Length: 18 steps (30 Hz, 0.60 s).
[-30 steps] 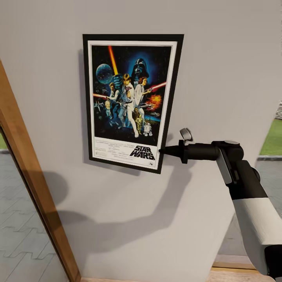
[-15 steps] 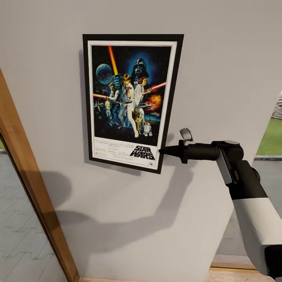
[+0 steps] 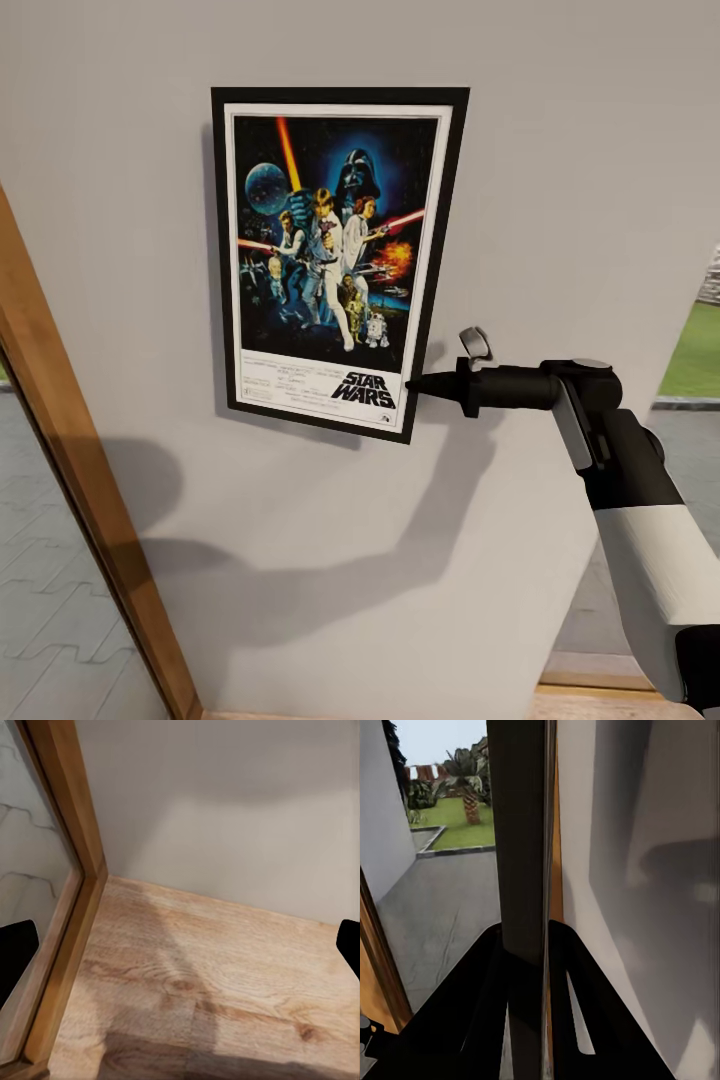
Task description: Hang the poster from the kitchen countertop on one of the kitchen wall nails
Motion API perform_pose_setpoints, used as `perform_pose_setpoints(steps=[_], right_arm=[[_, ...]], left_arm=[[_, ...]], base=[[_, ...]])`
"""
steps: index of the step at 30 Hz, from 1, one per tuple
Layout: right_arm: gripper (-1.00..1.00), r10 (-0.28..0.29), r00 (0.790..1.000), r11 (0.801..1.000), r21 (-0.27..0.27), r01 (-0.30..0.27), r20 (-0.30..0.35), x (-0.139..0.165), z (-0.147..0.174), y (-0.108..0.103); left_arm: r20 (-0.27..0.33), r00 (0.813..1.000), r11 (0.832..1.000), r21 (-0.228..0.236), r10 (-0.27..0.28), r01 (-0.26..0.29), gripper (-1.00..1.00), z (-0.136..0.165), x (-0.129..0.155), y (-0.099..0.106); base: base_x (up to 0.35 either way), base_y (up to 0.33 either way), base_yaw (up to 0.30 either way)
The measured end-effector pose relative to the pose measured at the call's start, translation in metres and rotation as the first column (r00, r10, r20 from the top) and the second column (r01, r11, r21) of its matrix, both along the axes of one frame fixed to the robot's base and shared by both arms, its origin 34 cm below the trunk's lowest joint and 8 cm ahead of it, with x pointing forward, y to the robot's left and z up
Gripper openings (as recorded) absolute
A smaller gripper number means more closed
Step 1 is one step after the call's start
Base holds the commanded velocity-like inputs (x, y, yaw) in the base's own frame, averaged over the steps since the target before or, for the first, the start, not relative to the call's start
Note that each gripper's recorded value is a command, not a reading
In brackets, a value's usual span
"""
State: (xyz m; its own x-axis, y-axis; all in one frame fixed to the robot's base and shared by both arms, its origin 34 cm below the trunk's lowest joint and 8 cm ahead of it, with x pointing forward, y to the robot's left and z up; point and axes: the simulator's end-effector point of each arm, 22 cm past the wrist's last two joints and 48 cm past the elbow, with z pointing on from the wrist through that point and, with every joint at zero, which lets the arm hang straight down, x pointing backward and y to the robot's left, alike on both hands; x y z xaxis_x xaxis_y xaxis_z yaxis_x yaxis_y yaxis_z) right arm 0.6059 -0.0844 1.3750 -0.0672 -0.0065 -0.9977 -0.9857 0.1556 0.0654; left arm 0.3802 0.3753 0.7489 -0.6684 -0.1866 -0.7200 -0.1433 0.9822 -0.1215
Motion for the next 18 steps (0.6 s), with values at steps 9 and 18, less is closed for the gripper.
perform_pose_setpoints(steps=[9, 18], right_arm=[[-1.0, 0.0, 1.0, 1.0, 0.0, 0.0, 0.0, 0.0002, 0.0, -0.0001], [-1.0, 0.0, 1.0, 1.0, 0.001, 0.0, 0.0, 0.0002, 0.0001, -0.0002]], left_arm=[[0.0, 1.0, 1.0, 0.0, 0.001, -0.001, 1.0, 0.0001, 0.0001, 0.0003], [0.0, 1.0, 1.0, 0.0, 0.001, -0.001, 1.0, 0.0001, 0.0001, 0.0004]], base=[[0.016, 0.0, 0.0], [0.001, 0.0, 0.0]])
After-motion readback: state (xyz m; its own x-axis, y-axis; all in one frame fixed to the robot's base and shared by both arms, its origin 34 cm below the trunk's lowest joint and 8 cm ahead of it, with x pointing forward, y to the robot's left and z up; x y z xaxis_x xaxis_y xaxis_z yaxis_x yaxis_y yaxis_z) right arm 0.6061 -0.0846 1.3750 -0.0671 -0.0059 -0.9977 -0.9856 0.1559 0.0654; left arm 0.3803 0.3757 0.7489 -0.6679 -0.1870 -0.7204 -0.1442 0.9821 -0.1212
